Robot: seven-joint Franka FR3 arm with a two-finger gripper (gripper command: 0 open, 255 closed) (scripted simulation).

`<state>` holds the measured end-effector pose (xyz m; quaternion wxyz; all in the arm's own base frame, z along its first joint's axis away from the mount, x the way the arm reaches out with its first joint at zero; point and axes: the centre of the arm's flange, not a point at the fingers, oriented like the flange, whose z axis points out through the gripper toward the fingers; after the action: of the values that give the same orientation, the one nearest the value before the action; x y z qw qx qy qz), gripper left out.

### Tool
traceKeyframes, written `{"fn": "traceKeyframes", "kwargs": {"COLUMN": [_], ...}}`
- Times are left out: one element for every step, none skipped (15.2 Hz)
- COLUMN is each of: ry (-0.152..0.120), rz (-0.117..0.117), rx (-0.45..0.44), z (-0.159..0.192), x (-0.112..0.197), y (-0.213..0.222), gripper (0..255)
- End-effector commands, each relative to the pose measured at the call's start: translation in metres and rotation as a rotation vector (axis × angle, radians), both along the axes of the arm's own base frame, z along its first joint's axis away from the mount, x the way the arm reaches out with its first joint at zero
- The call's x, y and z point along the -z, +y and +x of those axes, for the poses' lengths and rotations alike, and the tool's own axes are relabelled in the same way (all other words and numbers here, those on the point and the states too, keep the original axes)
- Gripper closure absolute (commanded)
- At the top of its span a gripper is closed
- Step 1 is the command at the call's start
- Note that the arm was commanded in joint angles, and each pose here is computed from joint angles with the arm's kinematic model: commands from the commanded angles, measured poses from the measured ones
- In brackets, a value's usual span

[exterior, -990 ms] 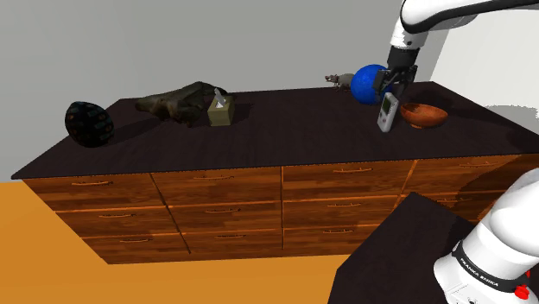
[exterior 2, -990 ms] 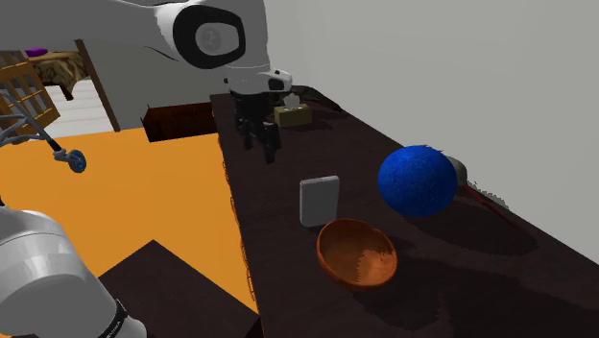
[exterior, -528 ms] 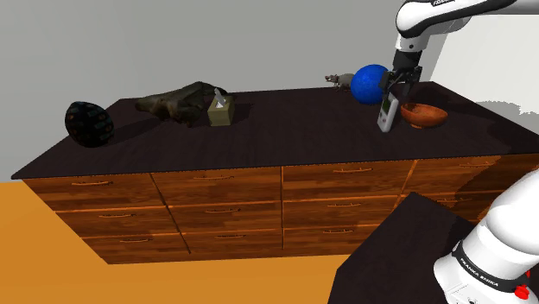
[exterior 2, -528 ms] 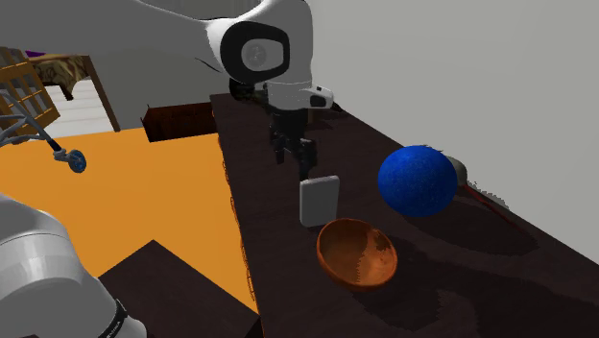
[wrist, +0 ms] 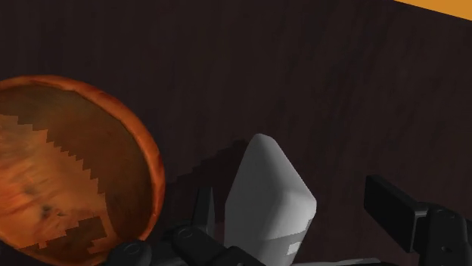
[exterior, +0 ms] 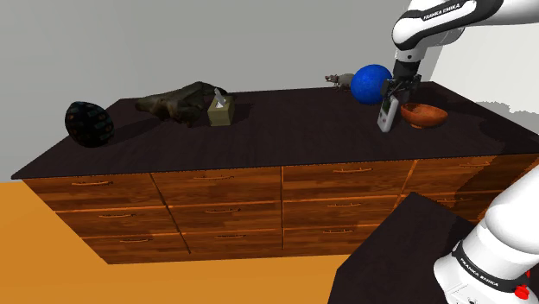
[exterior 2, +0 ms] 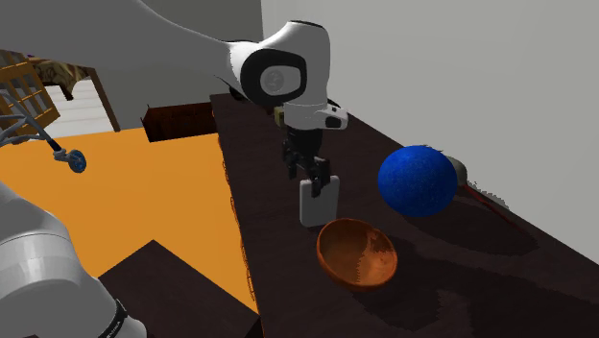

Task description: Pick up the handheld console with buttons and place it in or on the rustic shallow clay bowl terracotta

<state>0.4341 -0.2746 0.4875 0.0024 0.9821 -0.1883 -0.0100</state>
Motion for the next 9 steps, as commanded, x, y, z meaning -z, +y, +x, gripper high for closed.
{"fn": "traceKeyframes", "kwargs": {"ry": [0.000,0.000,0.000,0.000,0.000,0.000,0.000,0.000,0.000], "rz": [0.000,0.000,0.000,0.000,0.000,0.000,0.000,0.000,0.000], "rx": [0.000,0.000,0.000,0.000,0.000,0.000,0.000,0.000,0.000], "z": [-0.0003,-0.0003,-0.0003,-0.0003,-0.0003,-0.0003,-0.0003,-0.0003,-0.0003], "x": [0.0108,0.0139,0.0139,0.0139,0.0139,0.0139,0.0139,0.0139,0.0138], "y": [-0.0011,-0.0011,-0.0011,-0.0011,-0.0011,-0.0011,-0.0011,-0.0011,-0.0011], "gripper": [0,0,0,0,0,0,0,0,0]}}
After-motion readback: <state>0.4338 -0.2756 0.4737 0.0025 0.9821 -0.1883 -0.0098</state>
